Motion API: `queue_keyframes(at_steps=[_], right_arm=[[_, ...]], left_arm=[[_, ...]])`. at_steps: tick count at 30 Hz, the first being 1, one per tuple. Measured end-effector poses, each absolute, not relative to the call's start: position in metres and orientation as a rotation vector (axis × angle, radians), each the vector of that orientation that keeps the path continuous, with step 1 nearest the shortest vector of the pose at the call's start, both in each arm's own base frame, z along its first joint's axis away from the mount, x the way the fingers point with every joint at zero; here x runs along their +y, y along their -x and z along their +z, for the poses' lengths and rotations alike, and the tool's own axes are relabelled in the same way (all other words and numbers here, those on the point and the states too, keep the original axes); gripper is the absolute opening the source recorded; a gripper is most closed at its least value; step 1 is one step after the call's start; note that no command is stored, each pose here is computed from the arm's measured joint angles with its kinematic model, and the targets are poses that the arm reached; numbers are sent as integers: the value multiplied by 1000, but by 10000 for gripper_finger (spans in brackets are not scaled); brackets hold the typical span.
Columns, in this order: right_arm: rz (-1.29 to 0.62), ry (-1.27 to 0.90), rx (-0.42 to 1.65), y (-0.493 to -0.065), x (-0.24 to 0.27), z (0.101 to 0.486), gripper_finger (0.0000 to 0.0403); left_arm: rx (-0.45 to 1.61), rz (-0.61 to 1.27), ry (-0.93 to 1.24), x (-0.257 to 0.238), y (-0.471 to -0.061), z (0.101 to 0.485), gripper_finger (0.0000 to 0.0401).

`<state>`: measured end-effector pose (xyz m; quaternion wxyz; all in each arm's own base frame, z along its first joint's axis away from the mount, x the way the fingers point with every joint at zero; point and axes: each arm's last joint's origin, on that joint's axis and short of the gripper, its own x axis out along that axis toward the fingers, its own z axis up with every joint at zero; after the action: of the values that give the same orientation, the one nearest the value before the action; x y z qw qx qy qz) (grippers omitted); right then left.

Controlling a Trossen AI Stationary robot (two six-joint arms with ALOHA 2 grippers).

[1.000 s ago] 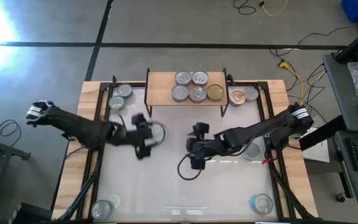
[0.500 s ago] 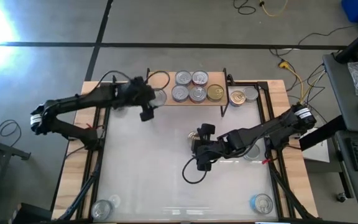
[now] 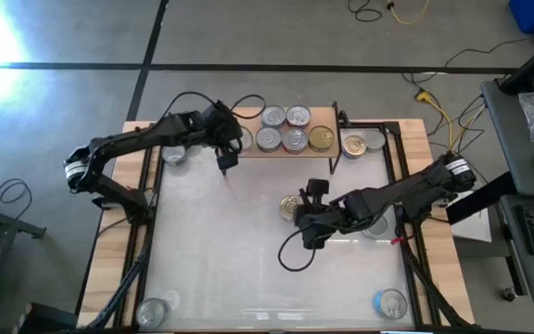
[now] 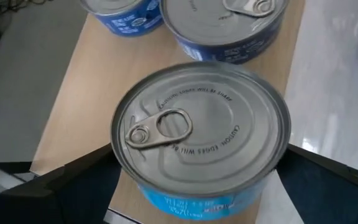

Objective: Stack canned seafood by type on shelf
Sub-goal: Put the bottom middle yellow-blue tuna can on the shelf

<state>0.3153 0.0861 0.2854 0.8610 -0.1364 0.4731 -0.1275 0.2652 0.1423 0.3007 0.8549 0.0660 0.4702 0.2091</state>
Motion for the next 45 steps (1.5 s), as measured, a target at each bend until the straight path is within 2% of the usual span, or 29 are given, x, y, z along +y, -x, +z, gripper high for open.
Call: queue_keyframes(at_steps=[8, 20, 25, 32, 40, 45], right_arm=[[-294, 306, 932, -315, 65, 301, 400], [-384, 404, 635, -365, 7, 298, 400], [-439, 400, 656, -368, -16, 294, 400], [-535, 443, 698, -358, -21, 299, 400], [-757, 548, 783, -342, -25, 304, 400], [-783, 581, 830, -337, -25, 303, 400]], left_arm=[[1050, 358, -92, 141, -267, 308, 397], [1030, 418, -194, 147, -267, 313, 399], [995, 449, -207, 151, -264, 326, 399], [948, 483, -215, 156, -255, 335, 398], [941, 529, -195, 173, -258, 308, 390], [908, 509, -183, 173, -262, 297, 386]])
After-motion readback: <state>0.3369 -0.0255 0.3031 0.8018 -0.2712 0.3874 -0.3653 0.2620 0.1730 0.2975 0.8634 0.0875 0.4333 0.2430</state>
